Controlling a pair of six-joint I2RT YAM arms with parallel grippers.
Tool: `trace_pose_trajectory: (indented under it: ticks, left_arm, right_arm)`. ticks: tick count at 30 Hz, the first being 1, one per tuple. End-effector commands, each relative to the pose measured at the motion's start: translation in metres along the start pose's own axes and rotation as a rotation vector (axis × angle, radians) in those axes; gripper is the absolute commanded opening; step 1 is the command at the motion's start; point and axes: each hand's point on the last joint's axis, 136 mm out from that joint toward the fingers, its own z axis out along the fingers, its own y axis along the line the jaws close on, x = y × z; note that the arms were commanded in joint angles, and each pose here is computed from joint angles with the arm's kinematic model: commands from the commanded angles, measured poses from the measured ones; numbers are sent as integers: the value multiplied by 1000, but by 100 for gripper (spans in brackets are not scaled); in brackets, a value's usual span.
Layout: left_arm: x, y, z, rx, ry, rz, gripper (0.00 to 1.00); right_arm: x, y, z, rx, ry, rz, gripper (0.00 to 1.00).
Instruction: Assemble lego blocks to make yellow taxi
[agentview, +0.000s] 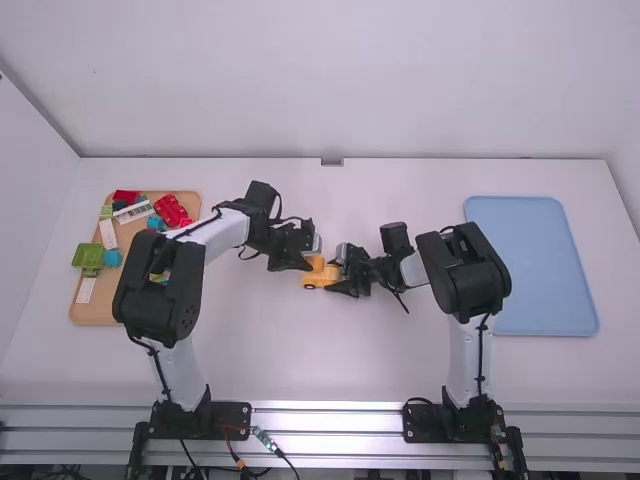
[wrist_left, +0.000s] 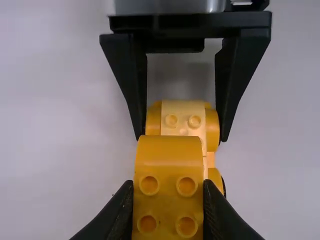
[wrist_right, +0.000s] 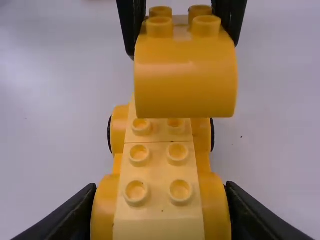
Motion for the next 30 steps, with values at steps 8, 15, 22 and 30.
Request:
trace_pose_trajectory:
  ticks: [8,15,22,30]
  left_arm:
    - [-3,-12,20,-6,131,-44,2]
    - [-2,-11,20,-64,103,-52,2]
    - [3,-13,21,-133,96,-45,2]
    - [3,-17,21,-118,94,-49,2]
  right_arm:
    - [7,3,2,-8,8,24,59]
    - [7,3,2,-9,9,26,59]
    - [7,3,2,-9,9,28,59]
    - [7,3,2,-10,9,27,62]
